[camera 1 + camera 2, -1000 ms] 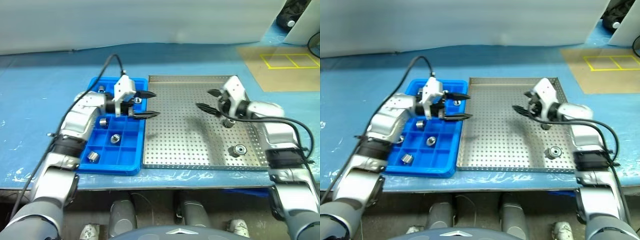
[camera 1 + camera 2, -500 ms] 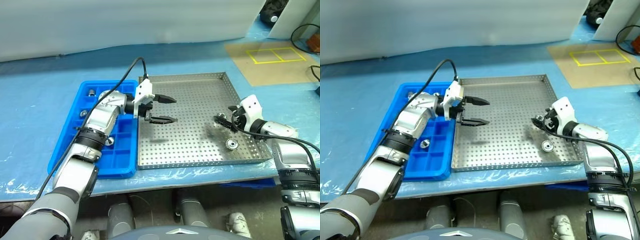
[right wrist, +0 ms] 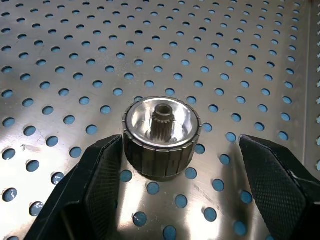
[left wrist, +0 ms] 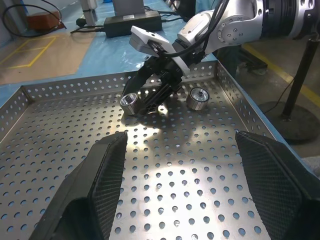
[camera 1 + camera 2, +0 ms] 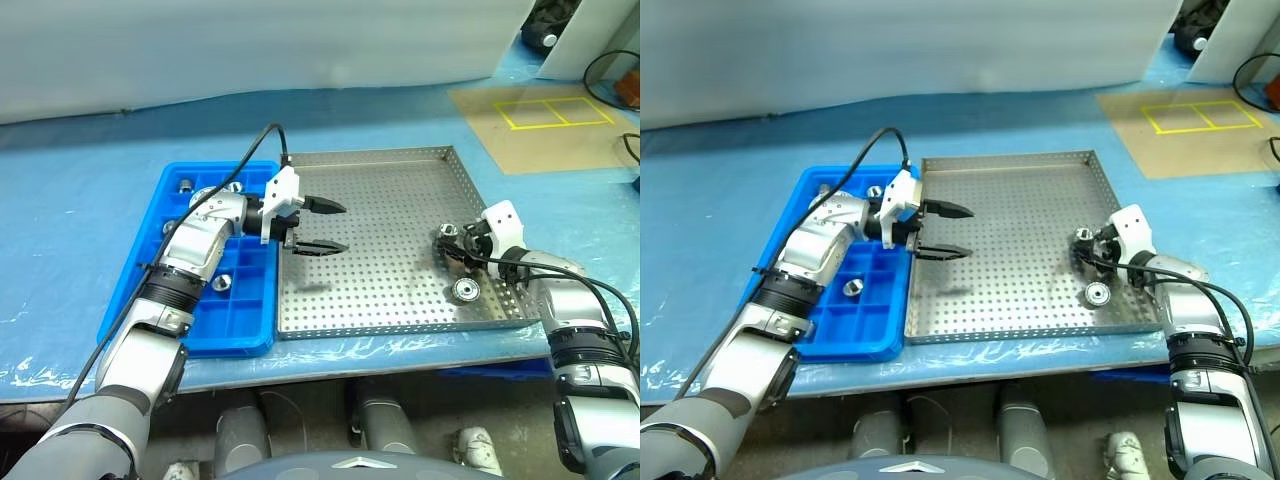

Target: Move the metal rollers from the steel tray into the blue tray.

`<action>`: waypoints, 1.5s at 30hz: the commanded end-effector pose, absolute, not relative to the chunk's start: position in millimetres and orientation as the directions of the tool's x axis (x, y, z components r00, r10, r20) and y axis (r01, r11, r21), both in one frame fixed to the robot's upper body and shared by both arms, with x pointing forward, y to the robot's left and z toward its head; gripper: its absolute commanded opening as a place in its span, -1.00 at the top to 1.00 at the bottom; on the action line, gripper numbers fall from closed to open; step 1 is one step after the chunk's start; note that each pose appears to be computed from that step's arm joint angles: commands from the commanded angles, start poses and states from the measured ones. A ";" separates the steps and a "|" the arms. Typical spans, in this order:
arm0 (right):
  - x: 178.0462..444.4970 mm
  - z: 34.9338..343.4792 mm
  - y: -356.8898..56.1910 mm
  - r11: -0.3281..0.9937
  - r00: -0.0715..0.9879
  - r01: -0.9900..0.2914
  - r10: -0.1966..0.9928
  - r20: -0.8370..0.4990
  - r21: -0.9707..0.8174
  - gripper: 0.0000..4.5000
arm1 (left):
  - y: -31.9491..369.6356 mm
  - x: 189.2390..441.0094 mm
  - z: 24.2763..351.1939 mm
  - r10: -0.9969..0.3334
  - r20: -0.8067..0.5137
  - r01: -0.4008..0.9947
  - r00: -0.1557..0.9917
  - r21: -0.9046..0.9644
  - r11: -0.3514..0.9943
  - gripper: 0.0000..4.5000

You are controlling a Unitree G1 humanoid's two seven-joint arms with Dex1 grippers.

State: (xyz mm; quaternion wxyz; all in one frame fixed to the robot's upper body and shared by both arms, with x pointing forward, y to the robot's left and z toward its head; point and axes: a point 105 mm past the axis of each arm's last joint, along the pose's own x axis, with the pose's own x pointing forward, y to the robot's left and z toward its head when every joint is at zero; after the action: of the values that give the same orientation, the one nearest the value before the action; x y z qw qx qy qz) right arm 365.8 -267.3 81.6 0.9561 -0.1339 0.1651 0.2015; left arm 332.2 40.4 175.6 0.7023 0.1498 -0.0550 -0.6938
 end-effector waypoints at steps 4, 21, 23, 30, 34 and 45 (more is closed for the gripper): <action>372.2 90.0 -250.7 0.860 0.862 -0.465 0.385 -0.330 -0.211 -0.63 | 41.6 331.0 189.2 -0.994 -0.104 0.943 0.041 0.332 0.004 -0.63; 380.7 100.6 -242.2 0.848 0.871 -0.467 0.390 -0.299 -0.253 0.25 | 48.4 330.5 190.3 -0.993 -0.104 0.942 0.060 0.334 0.022 -0.63; 384.6 109.3 -231.6 0.830 0.862 -0.492 0.421 -0.283 -0.264 0.25 | 51.2 330.9 192.0 -0.992 -0.100 0.942 0.071 0.333 0.034 -0.63; 384.8 143.0 -143.5 0.640 0.698 -0.715 0.682 -0.219 -0.282 0.25 | 77.7 324.1 191.2 -0.980 -0.108 0.935 0.166 0.334 0.122 -0.63; 380.2 155.5 -89.6 0.504 0.560 -0.819 0.806 -0.189 -0.275 0.25 | 106.7 318.5 189.7 -0.952 -0.123 0.914 0.281 0.336 0.227 -0.63; 356.0 164.2 -4.4 0.152 0.197 -0.960 0.963 -0.181 -0.237 0.25 | 174.9 290.9 196.6 -0.818 -0.149 0.799 0.556 0.367 0.476 -0.63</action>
State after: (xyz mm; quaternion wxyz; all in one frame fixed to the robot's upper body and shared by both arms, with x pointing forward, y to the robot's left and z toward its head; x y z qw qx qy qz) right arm 362.3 -12.6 156.0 0.7806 -0.1552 0.0098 0.6054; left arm 298.8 173.3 182.3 0.8565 0.1913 -0.0010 -0.4794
